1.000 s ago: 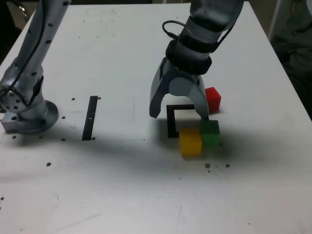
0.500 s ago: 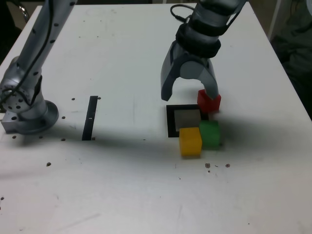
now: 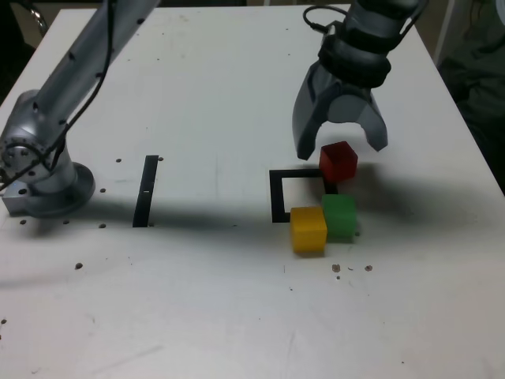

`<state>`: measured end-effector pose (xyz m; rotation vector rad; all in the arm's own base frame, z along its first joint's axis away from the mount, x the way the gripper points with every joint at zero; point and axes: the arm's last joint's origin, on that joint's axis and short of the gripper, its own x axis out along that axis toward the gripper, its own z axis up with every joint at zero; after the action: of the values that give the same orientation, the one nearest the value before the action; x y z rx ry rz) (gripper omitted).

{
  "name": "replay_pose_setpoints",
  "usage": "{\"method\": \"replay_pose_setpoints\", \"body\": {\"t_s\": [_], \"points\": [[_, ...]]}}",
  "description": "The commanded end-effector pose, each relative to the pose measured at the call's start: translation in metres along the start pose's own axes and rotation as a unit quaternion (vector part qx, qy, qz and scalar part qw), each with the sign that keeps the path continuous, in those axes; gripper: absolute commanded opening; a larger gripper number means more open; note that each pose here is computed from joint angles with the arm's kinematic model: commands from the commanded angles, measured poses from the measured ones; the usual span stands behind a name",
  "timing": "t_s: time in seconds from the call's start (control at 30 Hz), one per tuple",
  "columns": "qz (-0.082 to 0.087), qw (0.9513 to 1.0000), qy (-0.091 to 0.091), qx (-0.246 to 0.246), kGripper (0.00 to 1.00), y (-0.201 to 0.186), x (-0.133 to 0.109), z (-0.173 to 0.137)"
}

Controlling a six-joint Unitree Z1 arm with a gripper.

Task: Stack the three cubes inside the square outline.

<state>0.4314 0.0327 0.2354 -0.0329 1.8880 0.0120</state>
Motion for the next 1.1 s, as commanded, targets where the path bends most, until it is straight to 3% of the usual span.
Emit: {"method": "replay_pose_setpoints", "body": {"t_s": [0.0,0.2,0.33,0.73,1.07], "points": [[-0.005,0.9999,0.010,-0.007,0.99,0.003,0.004,0.004],[-0.012,0.9996,0.016,-0.019,0.93,0.007,0.010,0.011],[-0.015,0.9994,0.017,-0.025,0.83,0.007,0.012,0.014],[-0.022,0.9991,0.010,-0.036,0.28,0.006,0.014,0.020],[-0.029,0.9990,0.008,-0.032,0.23,0.003,0.015,0.022]]}}
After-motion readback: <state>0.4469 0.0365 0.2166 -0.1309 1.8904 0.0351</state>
